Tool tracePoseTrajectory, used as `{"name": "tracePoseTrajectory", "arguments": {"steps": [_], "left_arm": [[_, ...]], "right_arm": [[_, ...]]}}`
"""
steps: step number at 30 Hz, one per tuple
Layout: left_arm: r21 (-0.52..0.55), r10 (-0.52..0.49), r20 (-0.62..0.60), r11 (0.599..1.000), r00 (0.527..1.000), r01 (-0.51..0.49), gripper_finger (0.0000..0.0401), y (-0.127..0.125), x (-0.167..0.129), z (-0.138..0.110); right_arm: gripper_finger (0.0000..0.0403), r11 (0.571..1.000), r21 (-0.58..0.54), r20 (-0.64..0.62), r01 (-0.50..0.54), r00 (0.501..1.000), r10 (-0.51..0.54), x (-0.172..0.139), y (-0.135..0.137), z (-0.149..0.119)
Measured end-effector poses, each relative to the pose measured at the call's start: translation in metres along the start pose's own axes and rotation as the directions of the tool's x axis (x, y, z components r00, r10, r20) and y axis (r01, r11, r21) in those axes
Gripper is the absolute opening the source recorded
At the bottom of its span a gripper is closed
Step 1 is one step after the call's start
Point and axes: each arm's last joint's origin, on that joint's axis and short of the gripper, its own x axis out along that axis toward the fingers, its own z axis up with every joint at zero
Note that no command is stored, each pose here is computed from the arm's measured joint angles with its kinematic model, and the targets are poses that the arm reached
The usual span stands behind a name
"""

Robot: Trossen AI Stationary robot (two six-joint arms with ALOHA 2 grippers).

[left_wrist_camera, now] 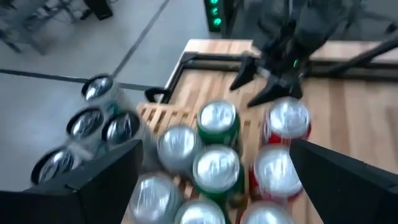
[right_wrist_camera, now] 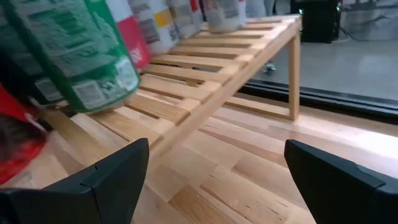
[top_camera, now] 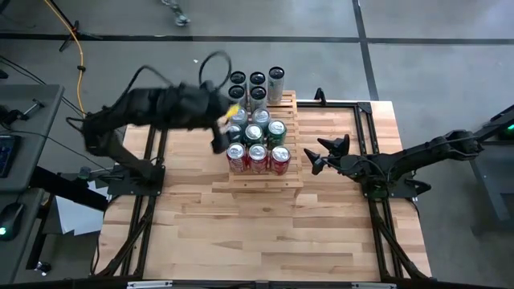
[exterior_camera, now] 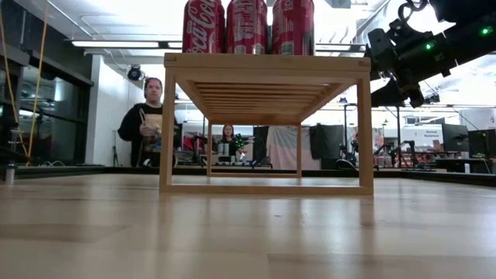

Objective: Place canned beverage on shelf
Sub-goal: Return to Home Position

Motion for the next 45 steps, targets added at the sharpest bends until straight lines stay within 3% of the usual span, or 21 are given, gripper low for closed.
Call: {"name": "tracePoseTrajectory", "arguments": {"steps": [5, 9, 15, 18, 23, 26, 29, 33, 35, 41, 45], "left_arm": [[0.041, 0.101, 0.052, 0.994, 0.994, -0.104, 0.0395, -0.020, -0.015, -0.050], [-0.037, 0.163, 0.155, 0.987, 0.975, -0.159, 0.0395, -0.020, -0.029, -0.102], [-0.166, 0.024, 0.301, 0.986, 0.953, 0.027, 0.0395, -0.016, -0.036, -0.177], [-0.173, -0.061, 0.331, 0.977, 0.942, 0.124, 0.0395, -0.019, -0.032, -0.209], [-0.195, -0.151, 0.372, 0.952, 0.916, 0.236, 0.0394, -0.029, -0.024, -0.249], [-0.201, -0.181, 0.414, 0.938, 0.892, 0.284, 0.0394, -0.033, -0.022, -0.262], [-0.188, -0.202, 0.453, 0.931, 0.869, 0.314, 0.0394, -0.035, -0.023, -0.267], [-0.180, -0.193, 0.464, 0.935, 0.865, 0.305, 0.0394, -0.036, -0.024, -0.270], [-0.183, -0.182, 0.463, 0.938, 0.868, 0.294, 0.0394, -0.037, -0.024, -0.271], [-0.206, -0.159, 0.455, 0.939, 0.876, 0.277, 0.0394, -0.038, -0.023, -0.271], [-0.213, -0.139, 0.449, 0.943, 0.883, 0.256, 0.0394, -0.038, -0.021, -0.271]], "right_arm": [[0.0360, 1.000, -0.016, 0.020, -0.025, 0.999, 0.025, -0.001, 0.003, 0.002], [0.0360, 0.999, -0.023, 0.022, -0.031, 0.999, 0.031, -0.002, 0.004, 0.003], [0.0360, 0.998, -0.042, 0.049, -0.052, 0.997, 0.054, -0.002, 0.007, 0.006], [0.0360, 0.983, -0.089, 0.090, -0.159, 0.982, 0.167, -0.008, 0.016, 0.013], [0.0352, 0.937, -0.150, 0.226, -0.315, 0.912, 0.342, -0.029, 0.035, 0.028], [0.0321, 0.910, -0.185, 0.255, -0.371, 0.876, 0.409, -0.041, 0.046, 0.037], [0.0255, 0.888, -0.213, 0.251, -0.407, 0.856, 0.452, -0.051, 0.067, 0.052], [0.0099, 0.895, -0.328, 0.210, -0.302, 0.901, 0.381, -0.057, 0.111, 0.075], [0.0027, 0.878, -0.410, 0.170, -0.245, 0.926, 0.338, -0.056, 0.136, 0.089], [0.0010, 0.853, -0.500, -0.020, -0.152, 0.986, 0.165, -0.029, 0.187, 0.116], [0.0006, 0.842, -0.534, -0.070, -0.074, 0.997, 0.043, -0.009, 0.207, 0.131]]}}
